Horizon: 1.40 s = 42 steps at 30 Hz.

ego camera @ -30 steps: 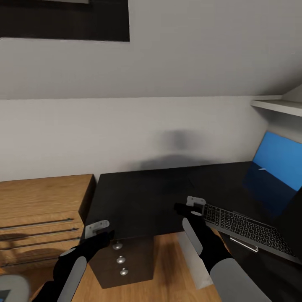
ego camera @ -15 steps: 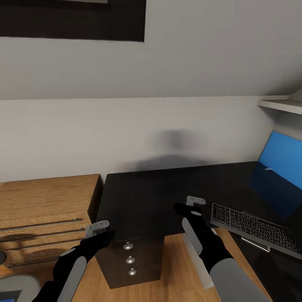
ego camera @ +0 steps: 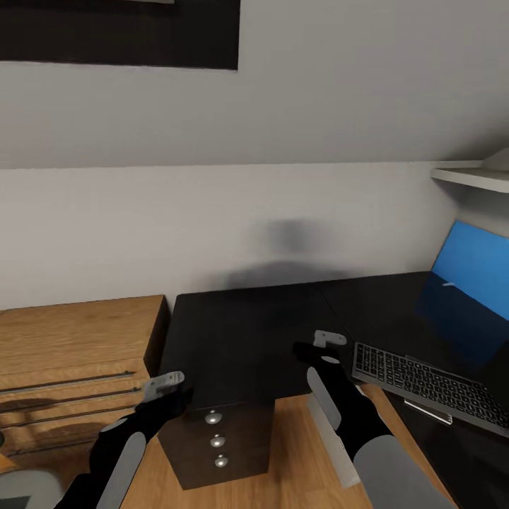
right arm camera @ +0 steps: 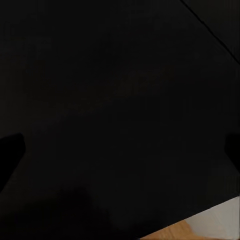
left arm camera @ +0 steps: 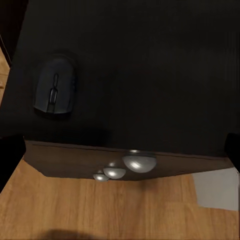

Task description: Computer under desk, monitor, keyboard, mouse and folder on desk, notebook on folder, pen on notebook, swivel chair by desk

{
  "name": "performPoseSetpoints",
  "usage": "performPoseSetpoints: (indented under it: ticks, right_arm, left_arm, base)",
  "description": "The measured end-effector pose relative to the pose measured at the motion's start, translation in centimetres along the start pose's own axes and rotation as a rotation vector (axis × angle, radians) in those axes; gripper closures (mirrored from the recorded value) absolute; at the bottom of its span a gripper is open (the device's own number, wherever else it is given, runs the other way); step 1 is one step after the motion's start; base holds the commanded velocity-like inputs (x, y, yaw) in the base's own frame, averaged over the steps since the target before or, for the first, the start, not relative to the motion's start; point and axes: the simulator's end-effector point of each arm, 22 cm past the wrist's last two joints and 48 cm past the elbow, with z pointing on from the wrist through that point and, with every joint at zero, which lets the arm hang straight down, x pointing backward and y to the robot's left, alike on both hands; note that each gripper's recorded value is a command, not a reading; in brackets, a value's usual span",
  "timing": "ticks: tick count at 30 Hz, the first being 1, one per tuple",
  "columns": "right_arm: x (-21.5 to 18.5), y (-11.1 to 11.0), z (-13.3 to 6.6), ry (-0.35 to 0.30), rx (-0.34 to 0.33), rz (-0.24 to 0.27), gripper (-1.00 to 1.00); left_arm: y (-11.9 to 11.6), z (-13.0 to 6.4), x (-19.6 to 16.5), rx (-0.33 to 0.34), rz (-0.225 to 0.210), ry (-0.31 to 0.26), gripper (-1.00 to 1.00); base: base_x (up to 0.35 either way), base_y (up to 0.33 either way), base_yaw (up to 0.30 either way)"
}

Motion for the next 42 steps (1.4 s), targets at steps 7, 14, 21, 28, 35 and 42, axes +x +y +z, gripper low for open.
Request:
performPoseSetpoints:
  ticks: [7,14,21,28,35,42]
  right_arm:
    - [0.0,0.01,0.0,0.0,0.0,0.0,-1.0]
    - [-0.03,-0.01,-0.01,-0.001,0.0,0.001,-1.0]
    - [-0.08,-0.01,0.01,-0.002,0.0,0.0,-1.0]
    - [-0.1,-0.01,0.01,-0.003,0.0,0.001,-1.0]
    - [-0.09,-0.01,0.01,-0.002,0.0,0.0,-1.0]
    - [-0.1,-0.04,0.01,-0.002,0.0,0.001,-1.0]
  left_arm:
    - [0.02,0.0,0.02,-0.001,0.0,0.0,-1.0]
    - [-0.03,-0.04,-0.03,0.001,0.0,-0.001,-1.0]
    - [-0.07,0.0,0.0,0.003,0.0,0.001,-1.0]
    - [-0.07,0.0,0.01,0.003,0.0,0.001,-1.0]
    - [-0.07,0.0,0.01,0.003,0.0,0.001,-1.0]
    - [-0.11,0.0,0.01,0.003,-0.001,0.001,-1.0]
  base:
    - [0.27,0.0,-0.067]
    - [0.304,-0.085,-0.001]
    - [0.04,-0.009,-0.189]
    - [0.005,-0.001,-0.275]
    - [0.0,0.0,-0.285]
    - [0.0,0.0,-0.279]
